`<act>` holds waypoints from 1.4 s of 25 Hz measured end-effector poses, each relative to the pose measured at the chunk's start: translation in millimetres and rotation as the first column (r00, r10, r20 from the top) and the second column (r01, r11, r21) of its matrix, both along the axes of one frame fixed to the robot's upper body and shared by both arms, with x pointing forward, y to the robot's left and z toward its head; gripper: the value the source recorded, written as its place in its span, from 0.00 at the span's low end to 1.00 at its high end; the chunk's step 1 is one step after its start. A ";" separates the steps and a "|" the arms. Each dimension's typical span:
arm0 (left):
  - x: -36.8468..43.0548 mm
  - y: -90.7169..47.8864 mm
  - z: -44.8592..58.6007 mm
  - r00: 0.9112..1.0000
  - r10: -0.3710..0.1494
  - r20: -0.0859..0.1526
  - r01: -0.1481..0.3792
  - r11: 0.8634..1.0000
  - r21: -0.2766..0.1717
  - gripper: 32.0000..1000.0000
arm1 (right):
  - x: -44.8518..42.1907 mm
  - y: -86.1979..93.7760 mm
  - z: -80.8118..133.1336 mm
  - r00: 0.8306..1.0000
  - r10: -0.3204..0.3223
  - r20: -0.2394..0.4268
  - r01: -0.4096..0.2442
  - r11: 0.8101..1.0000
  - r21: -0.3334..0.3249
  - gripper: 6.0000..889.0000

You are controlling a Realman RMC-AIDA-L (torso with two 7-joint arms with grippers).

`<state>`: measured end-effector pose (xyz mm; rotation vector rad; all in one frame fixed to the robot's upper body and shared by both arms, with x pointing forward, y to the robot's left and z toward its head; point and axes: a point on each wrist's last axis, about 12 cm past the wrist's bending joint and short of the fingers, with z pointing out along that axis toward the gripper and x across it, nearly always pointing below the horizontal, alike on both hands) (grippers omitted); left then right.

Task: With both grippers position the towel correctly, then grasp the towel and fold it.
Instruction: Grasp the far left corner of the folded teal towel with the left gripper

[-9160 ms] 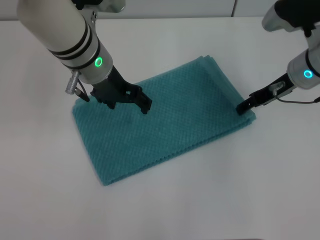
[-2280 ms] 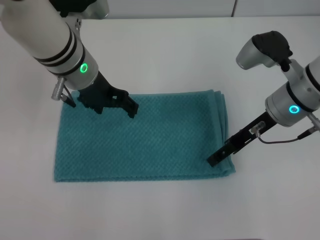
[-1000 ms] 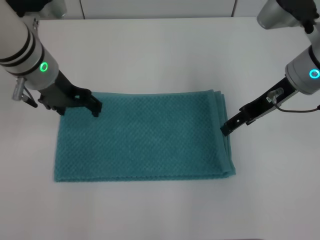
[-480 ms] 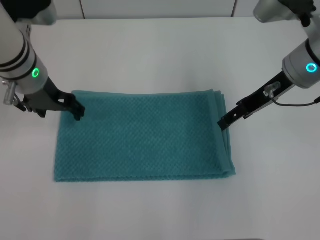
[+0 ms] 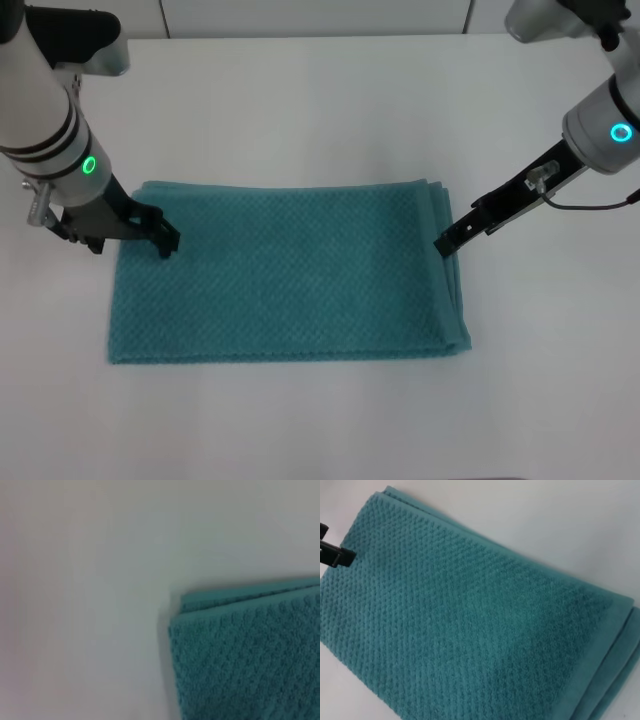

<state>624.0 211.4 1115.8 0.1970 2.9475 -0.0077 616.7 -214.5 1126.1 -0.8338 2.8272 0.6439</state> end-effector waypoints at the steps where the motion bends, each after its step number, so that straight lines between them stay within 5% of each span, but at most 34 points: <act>1: 0.1 -0.3 -0.7 1.000 -0.001 0.000 0.001 1.000 -0.004 0.89 | 0.1 0.1 0.1 1.000 0.000 0.000 0.000 1.000 0.000 0.97; 35: 0.9 12.7 -23.9 1.000 0.018 0.004 -0.018 0.999 0.028 0.89 | 0.4 0.5 0.5 1.000 0.002 0.001 -0.002 1.000 0.000 0.97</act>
